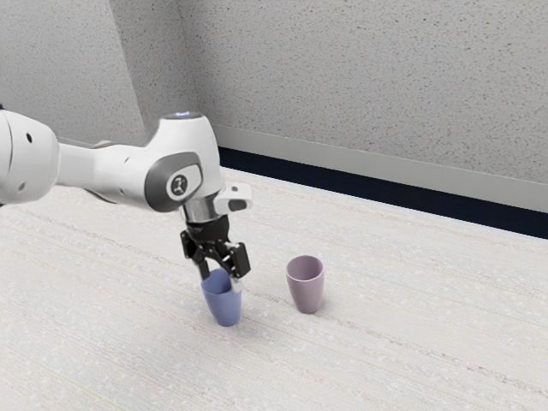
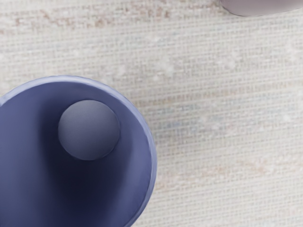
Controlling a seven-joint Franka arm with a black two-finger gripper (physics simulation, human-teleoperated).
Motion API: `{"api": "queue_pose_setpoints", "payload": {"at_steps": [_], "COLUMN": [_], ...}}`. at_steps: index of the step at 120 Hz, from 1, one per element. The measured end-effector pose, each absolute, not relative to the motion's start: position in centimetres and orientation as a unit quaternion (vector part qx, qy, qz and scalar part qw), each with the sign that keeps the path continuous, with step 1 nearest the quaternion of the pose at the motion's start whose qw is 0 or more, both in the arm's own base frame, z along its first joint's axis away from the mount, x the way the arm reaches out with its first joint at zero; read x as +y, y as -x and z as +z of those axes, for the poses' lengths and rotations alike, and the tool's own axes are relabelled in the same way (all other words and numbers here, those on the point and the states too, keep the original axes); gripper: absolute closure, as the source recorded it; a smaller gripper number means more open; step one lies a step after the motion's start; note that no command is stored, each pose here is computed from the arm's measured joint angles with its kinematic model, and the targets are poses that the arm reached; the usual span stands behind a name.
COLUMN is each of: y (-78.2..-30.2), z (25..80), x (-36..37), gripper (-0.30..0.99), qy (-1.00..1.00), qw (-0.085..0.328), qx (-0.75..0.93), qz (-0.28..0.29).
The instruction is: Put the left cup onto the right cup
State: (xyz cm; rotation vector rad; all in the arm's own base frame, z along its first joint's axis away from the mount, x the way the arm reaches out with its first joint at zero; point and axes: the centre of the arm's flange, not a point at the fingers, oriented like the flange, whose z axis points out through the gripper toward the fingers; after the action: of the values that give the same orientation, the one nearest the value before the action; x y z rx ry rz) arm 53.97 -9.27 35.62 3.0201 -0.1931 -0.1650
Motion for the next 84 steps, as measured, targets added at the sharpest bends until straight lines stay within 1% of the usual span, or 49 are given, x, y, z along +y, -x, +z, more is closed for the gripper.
{"api": "queue_pose_setpoints", "payload": {"at_steps": [30,62,84], "y": [-54.5,-55.0,-55.6], "z": [34.0,33.9,33.6], "x": [-9.3,-9.7,-10.2], "gripper": [0.08,0.15,0.18], "qy": [-0.995,-0.996,-0.996], "qw": [0.052,0.049,0.047], "qx": [-0.058,-0.060,-0.063], "qz": [-0.057,-0.050,-0.040]}}
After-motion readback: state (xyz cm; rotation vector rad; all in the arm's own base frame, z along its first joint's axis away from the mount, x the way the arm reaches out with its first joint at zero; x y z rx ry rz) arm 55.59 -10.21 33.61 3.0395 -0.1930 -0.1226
